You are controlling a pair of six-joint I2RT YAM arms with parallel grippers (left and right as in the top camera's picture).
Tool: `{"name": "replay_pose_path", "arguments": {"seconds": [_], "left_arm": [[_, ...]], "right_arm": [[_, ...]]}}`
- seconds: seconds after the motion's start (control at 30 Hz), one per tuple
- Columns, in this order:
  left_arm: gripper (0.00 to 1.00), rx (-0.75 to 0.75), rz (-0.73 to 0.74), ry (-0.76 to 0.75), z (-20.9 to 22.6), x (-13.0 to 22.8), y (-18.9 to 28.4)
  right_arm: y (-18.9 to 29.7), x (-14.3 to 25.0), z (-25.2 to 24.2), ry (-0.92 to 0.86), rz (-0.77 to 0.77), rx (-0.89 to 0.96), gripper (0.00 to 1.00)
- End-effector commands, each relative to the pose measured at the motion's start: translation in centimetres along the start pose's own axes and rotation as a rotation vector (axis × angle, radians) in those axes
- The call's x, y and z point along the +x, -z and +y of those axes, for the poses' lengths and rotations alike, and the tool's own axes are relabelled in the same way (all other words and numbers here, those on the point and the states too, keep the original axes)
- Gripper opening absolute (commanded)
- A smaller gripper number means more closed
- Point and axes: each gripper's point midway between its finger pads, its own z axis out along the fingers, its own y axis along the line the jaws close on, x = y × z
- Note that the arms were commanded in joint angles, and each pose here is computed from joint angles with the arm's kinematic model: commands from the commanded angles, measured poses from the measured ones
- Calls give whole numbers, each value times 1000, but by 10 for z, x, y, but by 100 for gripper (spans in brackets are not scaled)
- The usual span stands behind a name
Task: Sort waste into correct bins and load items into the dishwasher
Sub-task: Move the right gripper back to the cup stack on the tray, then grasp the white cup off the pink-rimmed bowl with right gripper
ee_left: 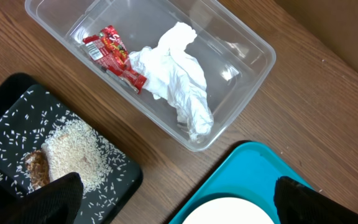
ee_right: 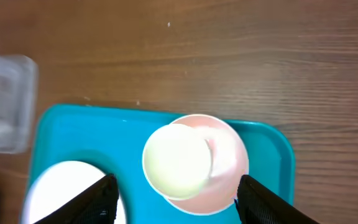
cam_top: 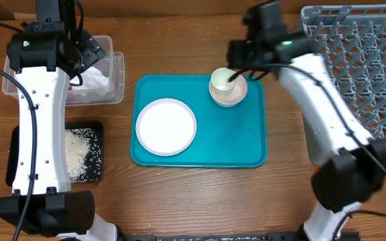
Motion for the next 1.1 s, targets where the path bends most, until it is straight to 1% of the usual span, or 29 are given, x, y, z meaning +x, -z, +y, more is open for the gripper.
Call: {"name": "replay_pose_path", "arguments": {"seconds": [0.0, 0.2, 0.33, 0.43, 0.57, 0.73, 0.77, 0.83, 0.93, 1.07], "left_arm": [[100, 9, -1, 9, -4, 0, 1], [100, 5, -3, 16, -1, -1, 1], [100, 6, -2, 14, -1, -1, 1], [100, 6, -2, 13, -2, -1, 1], [100, 6, -2, 13, -2, -1, 1], [100, 5, -2, 15, -1, -1, 1], [100, 5, -2, 15, -1, -1, 1], [100, 5, -2, 15, -1, -1, 1], [100, 5, -2, 15, -1, -1, 1], [100, 5, -2, 14, -1, -1, 1]], "right_arm": [[-46, 17, 11, 81, 27, 120, 63], [-84, 42, 35, 139, 79, 111, 62], [-104, 54, 37, 154, 110, 120, 58], [-110, 58, 35, 155, 121, 126, 55], [-111, 56, 31, 157, 113, 151, 43], [-113, 60, 23, 162, 116, 188, 42], [-114, 61, 22, 162, 121, 189, 40], [-115, 65, 21, 162, 131, 194, 33], [-116, 69, 22, 157, 140, 191, 29], [-116, 70, 25, 145, 138, 190, 20]]}}
